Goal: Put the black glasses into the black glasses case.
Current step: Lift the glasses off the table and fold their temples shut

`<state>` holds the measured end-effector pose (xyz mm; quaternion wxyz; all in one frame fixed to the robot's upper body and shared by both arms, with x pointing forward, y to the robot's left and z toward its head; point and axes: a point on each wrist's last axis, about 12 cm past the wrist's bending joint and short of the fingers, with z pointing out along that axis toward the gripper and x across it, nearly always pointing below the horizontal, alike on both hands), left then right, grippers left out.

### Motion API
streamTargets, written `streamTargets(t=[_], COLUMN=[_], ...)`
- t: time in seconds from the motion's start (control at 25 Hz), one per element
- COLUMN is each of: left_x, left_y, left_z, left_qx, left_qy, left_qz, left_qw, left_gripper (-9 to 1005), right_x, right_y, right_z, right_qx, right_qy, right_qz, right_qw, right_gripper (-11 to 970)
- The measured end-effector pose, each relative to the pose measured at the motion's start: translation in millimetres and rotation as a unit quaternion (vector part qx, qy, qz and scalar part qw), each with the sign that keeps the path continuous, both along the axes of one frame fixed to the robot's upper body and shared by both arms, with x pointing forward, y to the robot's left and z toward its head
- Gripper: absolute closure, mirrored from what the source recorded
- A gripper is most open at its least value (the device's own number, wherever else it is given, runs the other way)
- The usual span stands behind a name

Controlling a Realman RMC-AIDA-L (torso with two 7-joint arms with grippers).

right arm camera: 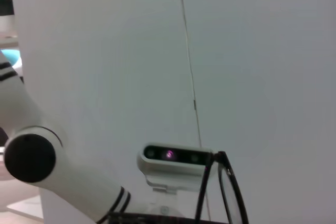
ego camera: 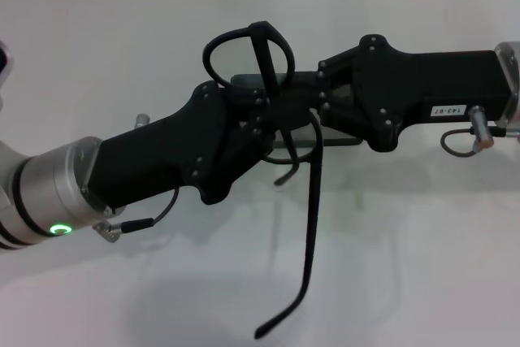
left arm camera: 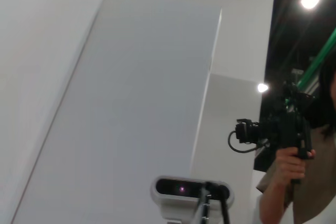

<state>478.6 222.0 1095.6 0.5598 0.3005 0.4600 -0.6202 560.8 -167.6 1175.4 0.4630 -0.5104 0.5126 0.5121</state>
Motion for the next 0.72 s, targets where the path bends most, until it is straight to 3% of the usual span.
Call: streamTargets(t=[0.44, 0.72], left_x=[-2.0, -7.3], left_y=[2, 3], left_z=[-4.4, -0.3], left_qx=[-0.01, -0.013], left_qy=[0.005, -0.01], left_qz=[0.026, -0.011], left_qw=[1.0, 1.0], left_gripper=[968, 969], right_x=[-1.3, 5.9], right_y=[-2, -11], right_z=[-0.9, -7.4], right_qx=[0.008, 0.01], right_qy=[0.002, -0.007], right_qz=[-0.001, -0.047], right_qw=[1.0, 0.999], right_gripper=[912, 912])
